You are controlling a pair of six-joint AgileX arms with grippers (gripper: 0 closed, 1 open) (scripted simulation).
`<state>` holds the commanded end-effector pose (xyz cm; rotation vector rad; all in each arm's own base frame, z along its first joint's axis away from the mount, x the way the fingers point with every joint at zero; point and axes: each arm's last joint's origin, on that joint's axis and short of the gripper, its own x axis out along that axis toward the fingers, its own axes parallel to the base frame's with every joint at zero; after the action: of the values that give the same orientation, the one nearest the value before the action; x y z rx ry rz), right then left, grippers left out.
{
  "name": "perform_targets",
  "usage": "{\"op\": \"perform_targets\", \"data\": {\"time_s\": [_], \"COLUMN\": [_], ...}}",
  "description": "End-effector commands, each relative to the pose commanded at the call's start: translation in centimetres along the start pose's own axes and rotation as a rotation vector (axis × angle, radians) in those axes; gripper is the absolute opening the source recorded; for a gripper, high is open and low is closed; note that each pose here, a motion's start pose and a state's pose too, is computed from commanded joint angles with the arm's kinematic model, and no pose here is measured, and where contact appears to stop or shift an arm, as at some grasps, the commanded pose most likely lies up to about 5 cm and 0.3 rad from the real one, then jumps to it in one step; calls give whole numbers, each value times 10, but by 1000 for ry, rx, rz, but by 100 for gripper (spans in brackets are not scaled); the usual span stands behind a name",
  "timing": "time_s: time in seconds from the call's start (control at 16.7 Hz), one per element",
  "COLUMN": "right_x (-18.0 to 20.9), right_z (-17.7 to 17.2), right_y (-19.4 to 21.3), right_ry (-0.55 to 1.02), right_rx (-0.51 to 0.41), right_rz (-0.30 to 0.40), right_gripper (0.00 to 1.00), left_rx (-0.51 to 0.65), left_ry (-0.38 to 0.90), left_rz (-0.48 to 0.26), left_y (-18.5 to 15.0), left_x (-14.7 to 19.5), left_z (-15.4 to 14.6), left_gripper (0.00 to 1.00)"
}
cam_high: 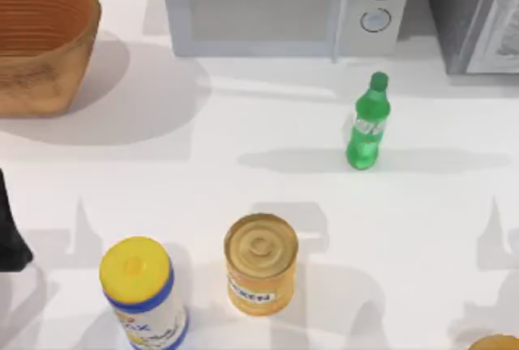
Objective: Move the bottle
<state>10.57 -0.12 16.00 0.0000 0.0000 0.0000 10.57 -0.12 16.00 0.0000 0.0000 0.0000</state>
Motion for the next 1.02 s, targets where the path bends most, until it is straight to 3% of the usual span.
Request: {"op": "perform_targets", "data": {"time_s": [0.24, 0.54, 0.84, 1.02], "right_x": [0, 0, 0, 0], "right_z": [0, 0, 0, 0], "right_y": [0, 0, 0, 0], "right_ry": [0, 0, 0, 0], "right_rx": [0, 0, 0, 0], "right_rz": [0, 0, 0, 0], "right_gripper": [100, 100, 100, 100], "left_rx": [2, 22, 49, 69], "left_ry": [10, 84, 198, 270], "left_rz": [-27, -175, -355, -466], "left_y": [-2, -19, -59, -101], "left_x": [1, 16, 66, 107], "left_z": [3, 25, 52, 49], "left_gripper": [100, 100, 100, 100]}}
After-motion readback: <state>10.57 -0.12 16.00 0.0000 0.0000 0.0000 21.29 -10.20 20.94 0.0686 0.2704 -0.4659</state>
